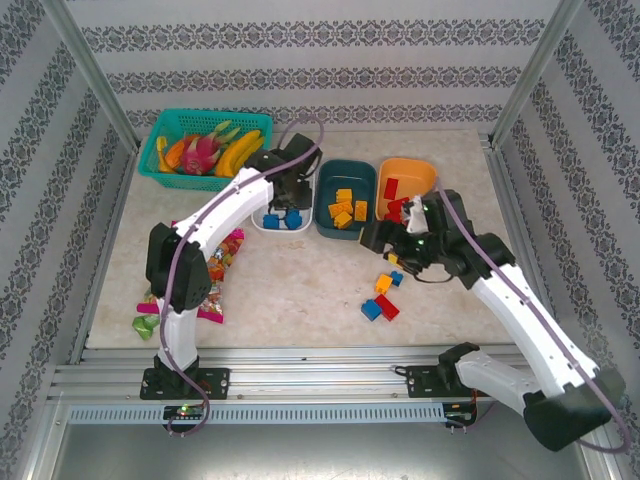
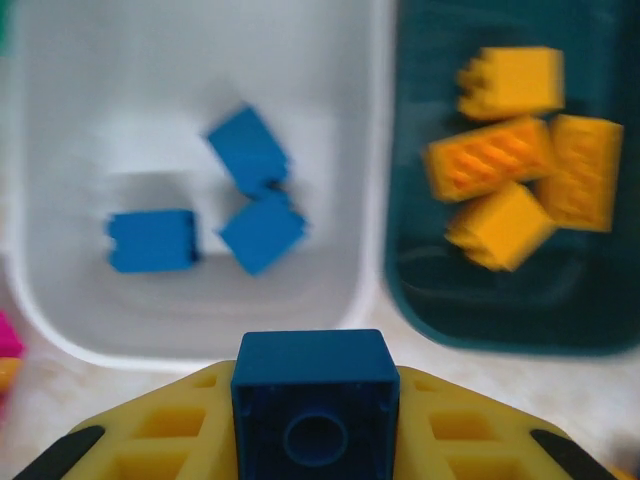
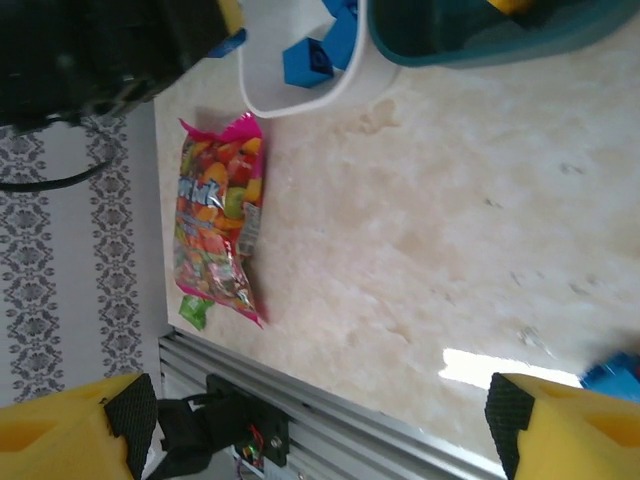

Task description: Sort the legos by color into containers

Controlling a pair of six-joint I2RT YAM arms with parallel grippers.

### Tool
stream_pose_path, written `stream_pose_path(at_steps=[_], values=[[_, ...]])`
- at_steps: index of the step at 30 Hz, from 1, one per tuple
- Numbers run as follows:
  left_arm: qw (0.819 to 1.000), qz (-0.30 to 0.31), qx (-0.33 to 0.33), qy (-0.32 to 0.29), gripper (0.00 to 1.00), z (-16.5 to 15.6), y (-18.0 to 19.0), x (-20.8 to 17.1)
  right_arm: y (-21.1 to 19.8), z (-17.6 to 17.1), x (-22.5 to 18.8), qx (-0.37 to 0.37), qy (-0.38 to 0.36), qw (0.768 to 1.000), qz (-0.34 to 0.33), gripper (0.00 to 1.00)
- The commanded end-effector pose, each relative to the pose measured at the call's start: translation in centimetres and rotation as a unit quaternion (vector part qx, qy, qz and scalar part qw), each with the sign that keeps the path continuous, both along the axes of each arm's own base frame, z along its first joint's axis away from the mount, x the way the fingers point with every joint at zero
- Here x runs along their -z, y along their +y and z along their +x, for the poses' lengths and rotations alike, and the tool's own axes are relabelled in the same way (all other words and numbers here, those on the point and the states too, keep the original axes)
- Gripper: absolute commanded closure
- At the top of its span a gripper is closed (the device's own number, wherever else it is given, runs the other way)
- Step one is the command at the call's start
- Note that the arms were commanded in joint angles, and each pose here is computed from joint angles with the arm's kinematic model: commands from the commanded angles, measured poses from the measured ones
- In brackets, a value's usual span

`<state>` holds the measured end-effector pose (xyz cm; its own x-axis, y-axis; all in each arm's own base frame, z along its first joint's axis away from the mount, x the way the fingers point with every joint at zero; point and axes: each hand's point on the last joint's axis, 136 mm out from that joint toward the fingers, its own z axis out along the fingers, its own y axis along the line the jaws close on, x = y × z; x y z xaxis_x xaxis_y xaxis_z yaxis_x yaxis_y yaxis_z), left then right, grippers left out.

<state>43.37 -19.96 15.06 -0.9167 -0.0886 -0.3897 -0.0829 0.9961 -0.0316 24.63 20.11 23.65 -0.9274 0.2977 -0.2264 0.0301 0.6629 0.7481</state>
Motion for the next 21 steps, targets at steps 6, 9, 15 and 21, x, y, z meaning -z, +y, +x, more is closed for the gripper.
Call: stream_pose_path(at_steps=[6,9,15,21], values=[[0.995,0.086,-0.035,0.033,0.71,3.5,4.5,4.7,3.3,5.6,-3.2,0.02,-0.053,0.998,0.041,0.12],[0.994,0.092,-0.043,0.043,0.71,4.5,5.1,5.8,3.4,5.8,-3.0,0.02,-0.051,0.998,0.038,0.12],[0.994,0.083,-0.047,0.059,0.7,5.5,5.5,7.5,3.1,5.2,-2.0,0.023,-0.038,0.998,0.032,0.12],[0.992,0.079,-0.054,0.081,0.66,5.1,6.0,9.2,2.8,4.8,-1.4,0.027,-0.031,0.999,0.029,0.12]])
